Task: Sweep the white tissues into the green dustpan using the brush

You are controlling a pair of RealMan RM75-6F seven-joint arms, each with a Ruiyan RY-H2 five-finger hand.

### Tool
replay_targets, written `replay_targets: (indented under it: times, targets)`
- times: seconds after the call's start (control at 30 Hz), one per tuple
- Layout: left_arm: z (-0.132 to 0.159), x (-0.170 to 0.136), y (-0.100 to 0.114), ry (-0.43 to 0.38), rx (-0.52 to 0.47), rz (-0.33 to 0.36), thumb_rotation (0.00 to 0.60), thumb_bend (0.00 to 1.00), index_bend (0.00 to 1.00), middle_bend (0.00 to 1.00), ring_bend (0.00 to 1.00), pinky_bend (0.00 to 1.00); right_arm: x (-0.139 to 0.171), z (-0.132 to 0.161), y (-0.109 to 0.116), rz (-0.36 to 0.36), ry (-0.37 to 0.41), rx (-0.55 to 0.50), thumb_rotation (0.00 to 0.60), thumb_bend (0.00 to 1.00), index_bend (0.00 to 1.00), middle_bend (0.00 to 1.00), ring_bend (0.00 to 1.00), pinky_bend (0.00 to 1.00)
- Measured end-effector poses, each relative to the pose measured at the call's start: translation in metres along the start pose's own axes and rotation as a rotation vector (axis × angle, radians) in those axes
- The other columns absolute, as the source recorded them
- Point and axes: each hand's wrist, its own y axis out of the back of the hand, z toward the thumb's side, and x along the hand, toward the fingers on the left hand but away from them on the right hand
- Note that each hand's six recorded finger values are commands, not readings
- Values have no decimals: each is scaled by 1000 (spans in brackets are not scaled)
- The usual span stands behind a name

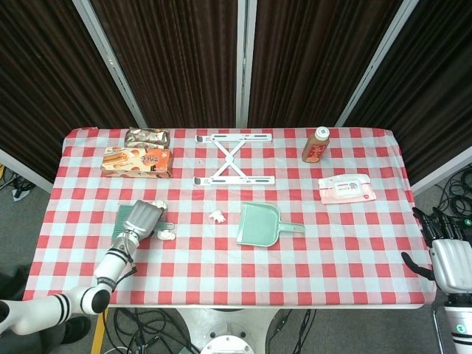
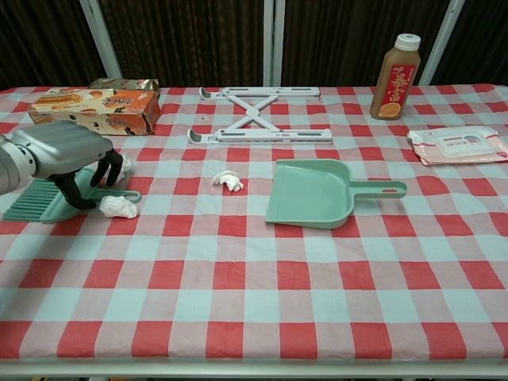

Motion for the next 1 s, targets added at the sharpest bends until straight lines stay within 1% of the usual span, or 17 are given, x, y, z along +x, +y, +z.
replay_targets:
  times: [0.2,0.37,0.57,0.8,1.0]
  targets:
    - [7,4,4,-5,-11,-7,600,232,447,472,789,941,1,-2,0,-1,-5,-1,600,134,75,208,45,116]
    - [10,5,3,-17,-3,-4,600,232,446,443,768,937,2,-4,0,-2,-14,-3,600,135,75,209,46,116]
    - [12,7,3,-20,5,-6,600,232,448,451,772,937,1,-4,-1,0,-12,-4,600,136,75,211,46,116]
    - [15,7,-1,-18,14,-8,600,234,479,485,784,937,2,-5,-1,1,-19,-3,600,134,75,213,46,116]
    - [16,8,0,-13,31,-4,600,259,502,507,790,937,2,-6,-2,4,-24,-5,600,134,76,215,46,116]
